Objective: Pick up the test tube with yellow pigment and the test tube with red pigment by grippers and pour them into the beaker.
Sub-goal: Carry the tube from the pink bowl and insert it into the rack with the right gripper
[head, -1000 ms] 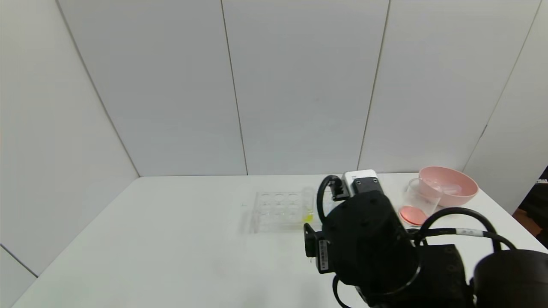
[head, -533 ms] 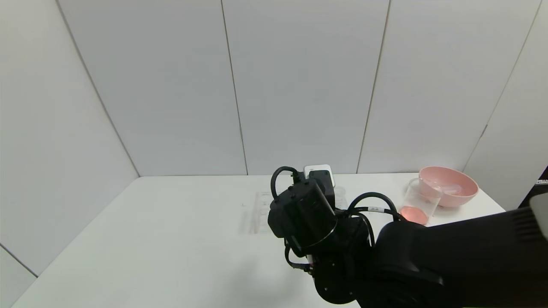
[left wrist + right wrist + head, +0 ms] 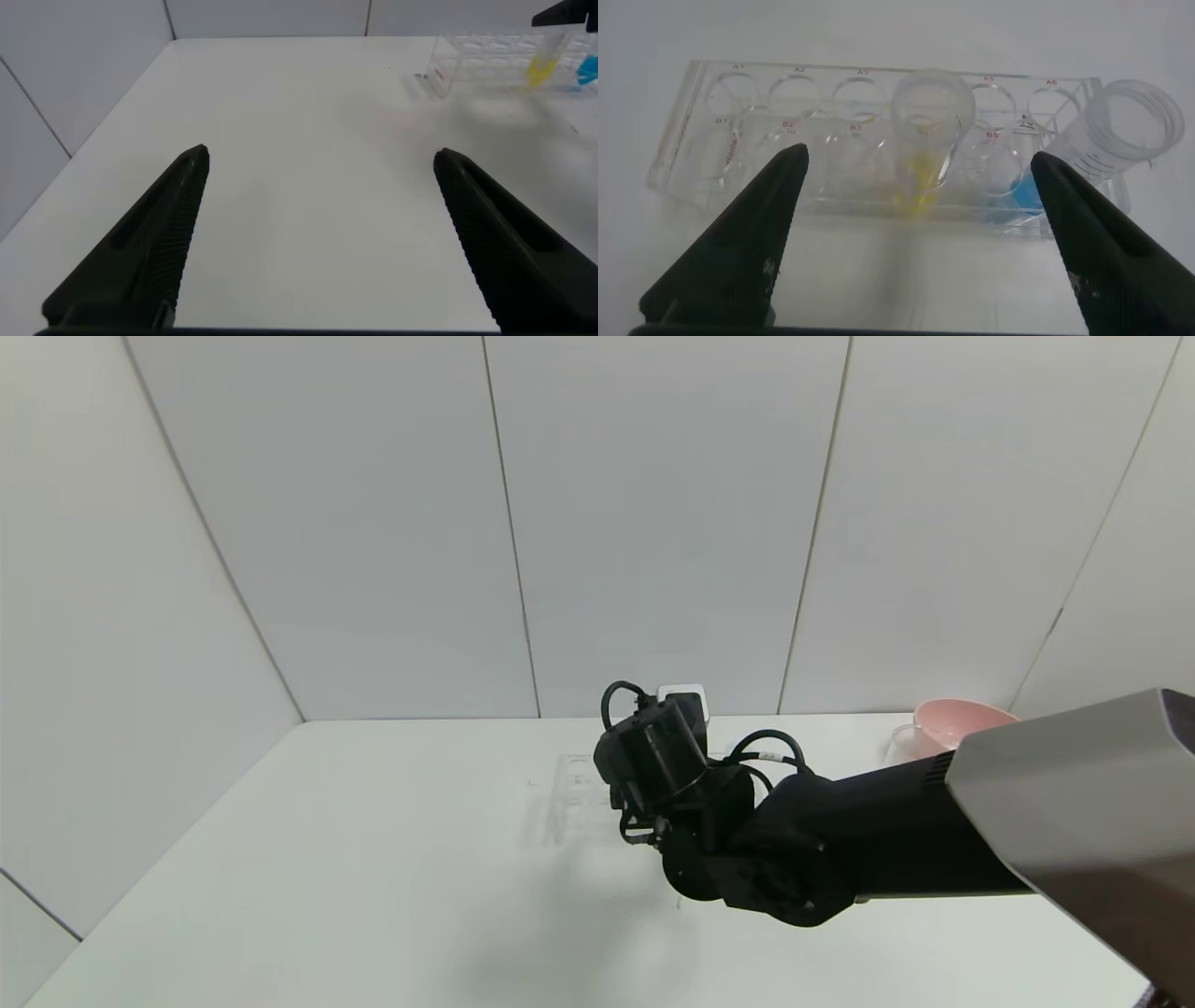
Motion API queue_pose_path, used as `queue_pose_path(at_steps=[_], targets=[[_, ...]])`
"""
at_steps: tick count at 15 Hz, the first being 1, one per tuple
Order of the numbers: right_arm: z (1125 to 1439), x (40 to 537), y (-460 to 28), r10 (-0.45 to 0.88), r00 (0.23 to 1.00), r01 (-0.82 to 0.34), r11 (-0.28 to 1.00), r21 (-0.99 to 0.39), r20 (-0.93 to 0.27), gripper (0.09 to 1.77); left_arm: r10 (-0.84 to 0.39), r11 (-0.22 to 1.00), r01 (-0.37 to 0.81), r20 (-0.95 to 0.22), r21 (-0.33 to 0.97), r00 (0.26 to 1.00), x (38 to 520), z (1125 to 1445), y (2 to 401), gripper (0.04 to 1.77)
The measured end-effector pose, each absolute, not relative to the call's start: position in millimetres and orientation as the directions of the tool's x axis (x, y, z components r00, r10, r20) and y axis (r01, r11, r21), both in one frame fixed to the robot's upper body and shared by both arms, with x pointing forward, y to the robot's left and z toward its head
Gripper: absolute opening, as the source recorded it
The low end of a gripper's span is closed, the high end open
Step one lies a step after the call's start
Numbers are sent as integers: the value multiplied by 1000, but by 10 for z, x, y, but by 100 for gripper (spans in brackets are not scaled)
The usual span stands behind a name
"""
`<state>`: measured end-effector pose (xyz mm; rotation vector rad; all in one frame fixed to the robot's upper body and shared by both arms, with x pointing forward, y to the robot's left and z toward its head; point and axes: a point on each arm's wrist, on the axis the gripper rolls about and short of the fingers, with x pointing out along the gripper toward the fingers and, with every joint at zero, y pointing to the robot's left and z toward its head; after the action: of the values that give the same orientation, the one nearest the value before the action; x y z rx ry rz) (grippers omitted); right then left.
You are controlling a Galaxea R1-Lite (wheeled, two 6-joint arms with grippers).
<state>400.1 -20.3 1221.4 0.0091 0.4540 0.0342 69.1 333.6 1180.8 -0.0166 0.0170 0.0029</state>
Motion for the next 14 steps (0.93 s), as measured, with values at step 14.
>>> queue_pose_path(at_steps=[14], targets=[[12006, 4452, -320, 68, 916, -73, 997, 1, -395, 171, 2, 1000, -3, -17, -17, 1000, 691, 11808, 3336, 172]])
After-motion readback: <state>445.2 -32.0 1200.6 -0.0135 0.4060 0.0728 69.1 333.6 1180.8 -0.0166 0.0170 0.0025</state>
